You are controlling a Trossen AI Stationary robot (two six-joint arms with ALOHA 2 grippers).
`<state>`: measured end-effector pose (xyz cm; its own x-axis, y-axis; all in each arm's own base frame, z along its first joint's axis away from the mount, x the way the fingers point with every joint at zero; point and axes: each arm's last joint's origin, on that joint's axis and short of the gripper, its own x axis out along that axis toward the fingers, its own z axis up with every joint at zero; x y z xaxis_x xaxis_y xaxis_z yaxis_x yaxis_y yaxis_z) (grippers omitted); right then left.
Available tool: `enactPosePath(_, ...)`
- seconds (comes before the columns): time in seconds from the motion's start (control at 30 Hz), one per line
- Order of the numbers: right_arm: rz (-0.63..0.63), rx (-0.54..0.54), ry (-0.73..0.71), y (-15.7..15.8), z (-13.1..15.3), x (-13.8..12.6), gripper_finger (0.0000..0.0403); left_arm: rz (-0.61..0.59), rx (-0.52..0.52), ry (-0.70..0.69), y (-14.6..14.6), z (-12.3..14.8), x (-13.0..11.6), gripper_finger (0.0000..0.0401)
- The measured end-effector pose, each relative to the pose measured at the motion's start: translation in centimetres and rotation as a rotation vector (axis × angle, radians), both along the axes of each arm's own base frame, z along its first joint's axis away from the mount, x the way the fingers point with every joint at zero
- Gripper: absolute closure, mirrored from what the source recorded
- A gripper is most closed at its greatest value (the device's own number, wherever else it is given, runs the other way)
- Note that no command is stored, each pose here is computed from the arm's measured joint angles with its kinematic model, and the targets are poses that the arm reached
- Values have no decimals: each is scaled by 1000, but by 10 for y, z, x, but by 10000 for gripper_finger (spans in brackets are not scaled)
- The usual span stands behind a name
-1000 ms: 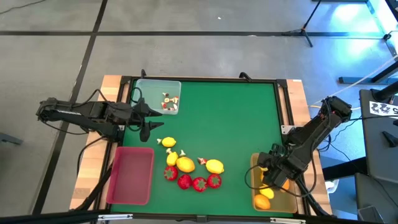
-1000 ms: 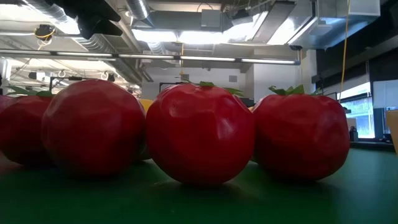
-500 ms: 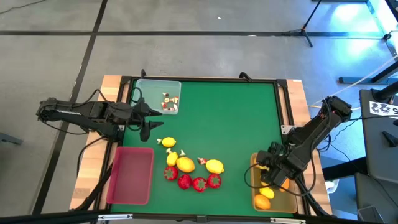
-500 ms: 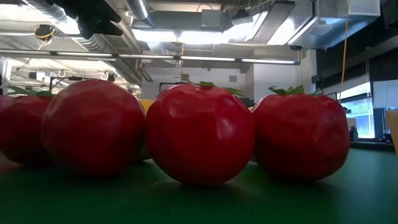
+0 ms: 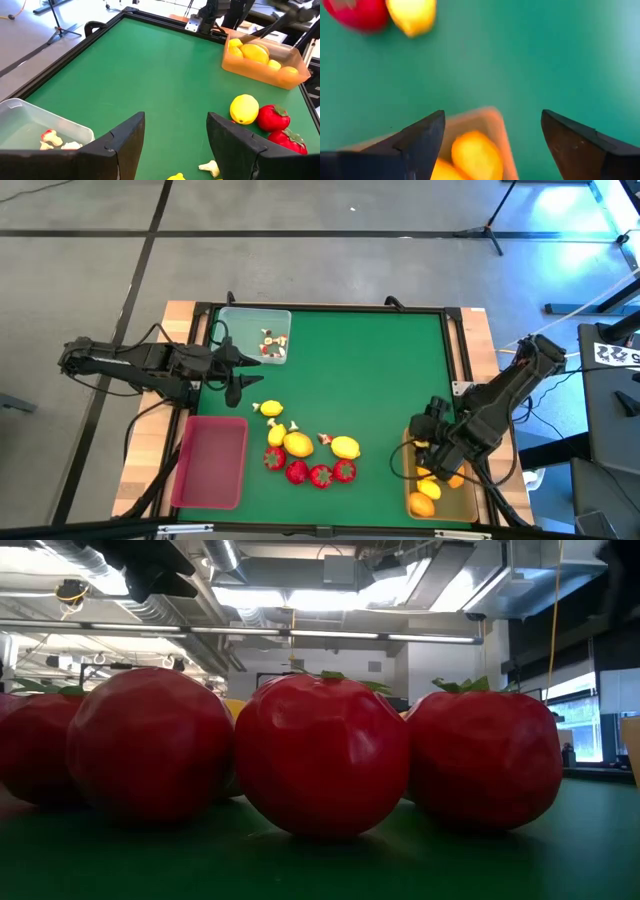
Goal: Sort produce into baskets
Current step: Put the lemon into the orange bin
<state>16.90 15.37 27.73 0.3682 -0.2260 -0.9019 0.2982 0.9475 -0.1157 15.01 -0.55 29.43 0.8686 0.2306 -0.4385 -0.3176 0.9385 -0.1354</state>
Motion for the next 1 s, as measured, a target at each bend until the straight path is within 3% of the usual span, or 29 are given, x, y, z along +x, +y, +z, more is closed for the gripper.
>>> enactPosePath(0.17,57,-35,-141,-8,19,24,75,1,-1,0,0,0,0,192)
enactPosePath(0.53,136,-51,-371,-32,14,91,74,12,-25,-4,0,0,0,192)
enactPosePath(0.73,193,-3,-349,-41,-9,124,74,14,-28,-4,0,0,0,192)
enactPosePath(1.0,267,102,-262,-34,-46,150,75,23,-46,-9,0,0,0,192)
